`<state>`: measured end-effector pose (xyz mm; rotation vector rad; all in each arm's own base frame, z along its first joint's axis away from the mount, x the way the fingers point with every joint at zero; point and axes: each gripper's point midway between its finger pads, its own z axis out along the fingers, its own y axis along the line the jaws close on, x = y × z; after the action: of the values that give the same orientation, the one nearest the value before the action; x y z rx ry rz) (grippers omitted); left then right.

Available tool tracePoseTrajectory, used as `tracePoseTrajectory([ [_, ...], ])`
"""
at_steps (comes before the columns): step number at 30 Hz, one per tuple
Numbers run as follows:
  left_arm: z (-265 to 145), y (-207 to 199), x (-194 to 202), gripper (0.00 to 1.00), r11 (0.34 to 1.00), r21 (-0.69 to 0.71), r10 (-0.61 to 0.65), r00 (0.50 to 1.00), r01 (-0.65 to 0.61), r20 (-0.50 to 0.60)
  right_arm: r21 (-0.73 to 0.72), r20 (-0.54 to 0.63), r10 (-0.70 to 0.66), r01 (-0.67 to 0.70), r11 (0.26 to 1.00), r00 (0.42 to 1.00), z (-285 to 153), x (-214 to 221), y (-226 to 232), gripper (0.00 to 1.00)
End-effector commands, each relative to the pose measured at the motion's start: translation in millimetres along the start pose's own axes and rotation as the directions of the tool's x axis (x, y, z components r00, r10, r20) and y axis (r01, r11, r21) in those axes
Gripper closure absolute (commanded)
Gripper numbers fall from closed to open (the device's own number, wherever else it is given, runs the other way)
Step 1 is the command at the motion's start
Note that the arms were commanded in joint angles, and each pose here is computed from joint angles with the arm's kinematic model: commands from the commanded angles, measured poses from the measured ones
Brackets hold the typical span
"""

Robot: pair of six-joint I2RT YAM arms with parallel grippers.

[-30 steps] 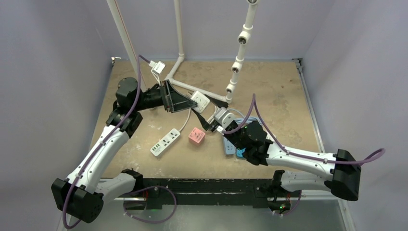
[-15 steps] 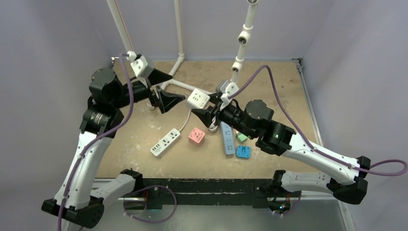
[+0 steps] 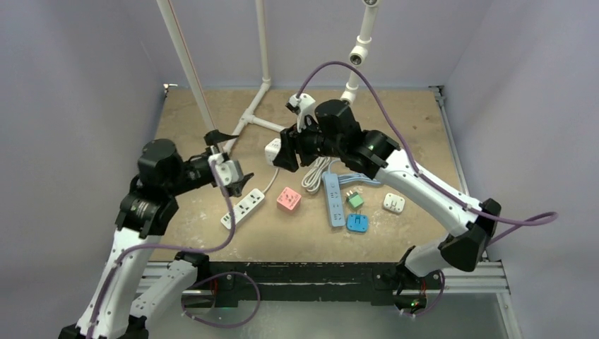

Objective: Insert the plug
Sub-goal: Pick up the plug from the center of the board.

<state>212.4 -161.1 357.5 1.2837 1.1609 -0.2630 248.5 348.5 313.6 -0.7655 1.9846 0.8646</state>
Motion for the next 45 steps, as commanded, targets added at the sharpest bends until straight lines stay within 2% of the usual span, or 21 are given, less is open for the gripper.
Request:
tracePoseTrajectory([
  [1, 13.3, -25.6, 95.0, 0.01, 0.959, -0.026, -0.276, 0.911, 0.282, -0.307, 0.084, -0.086, 0.099, -0.092, 0.992, 0.991, -2.5, 9.9, -8.1, 1.0],
  [4, 19.9, -40.6, 135.8, 0.02, 0.905, -0.097, -0.416, 0.815, 0.413, -0.404, 0.213, -0.134, 0.17, -0.139, 0.967, 0.976, 4.9, 25.6, -29.5, 1.0],
  [7, 22.7, -62.3, 161.9, 0.05, 0.869, -0.091, -0.467, 0.746, 0.486, -0.475, 0.325, -0.201, 0.253, -0.179, 0.929, 0.946, 8.7, 44.5, -44.1, 1.0],
  [11, 20.3, -78.7, 188.5, 0.11, 0.864, -0.075, -0.454, 0.708, 0.498, -0.54, 0.385, -0.302, 0.306, -0.178, 0.906, 0.903, 16.0, 69.5, -51.4, 1.0],
  [13, 20.7, -69.8, 192.2, 0.11, 0.841, -0.127, -0.508, 0.689, 0.526, -0.516, 0.392, -0.319, 0.313, -0.175, 0.903, 0.895, 20.6, 74.6, -53.2, 1.0],
  [15, 21.9, -60.6, 185.3, 0.1, 0.808, -0.122, -0.559, 0.685, 0.576, -0.467, 0.396, -0.33, 0.313, -0.17, 0.902, 0.891, 27.0, 76.2, -55.1, 1.0],
  [17, 22.2, -59.7, 173.0, 0.08, 0.813, -0.061, -0.545, 0.72, 0.579, -0.43, 0.39, -0.352, 0.317, -0.17, 0.905, 0.881, 34.8, 79.8, -54.7, 1.0],
  [20, 23.2, -61.4, 151.1, 0.04, 0.884, 0.034, -0.433, 0.842, 0.467, -0.322, 0.344, -0.371, 0.315, -0.185, 0.92, 0.874, 47.5, 74.0, -46.5, 1.0],
  [22, 22.8, -57.1, 138.1, 0.01, 0.93, 0.027, -0.352, 0.908, 0.367, -0.226, 0.296, -0.371, 0.312, -0.207, 0.932, 0.874, 55.9, 65.4, -37.3, 1.0],
  [25, 22.5, -49.9, 118.5, 0.01, 0.96, 0.001, -0.277, 0.955, 0.279, -0.109, 0.218, -0.367, 0.311, -0.244, 0.945, 0.877, 67.3, 54.8, -22.5, 1.0],
  [32, 26.3, -48.5, 108.3, 0.01, 0.98, 0.037, -0.194, 0.98, 0.195, -0.047, 0.038, -0.376, 0.335, -0.347, 0.937, 0.864, 84.0, 48.7, 20.1, 1.0],
  [42, 27.3, -65.1, 98.4, 0.01, 0.983, 0.158, -0.092, 0.996, 0.088, 0.014, -0.06, -0.372, 0.349, -0.398, 0.915, 0.86, 85.6, 42.9, 42.9, 1.0],
  [45, 27.4, -68.6, 97.9, 0.09, 0.979, 0.185, -0.087, 0.996, 0.083, 0.013, -0.09, -0.373, 0.353, -0.412, 0.907, 0.858, 86.5, 42.0, 47.9, 1.0],
])
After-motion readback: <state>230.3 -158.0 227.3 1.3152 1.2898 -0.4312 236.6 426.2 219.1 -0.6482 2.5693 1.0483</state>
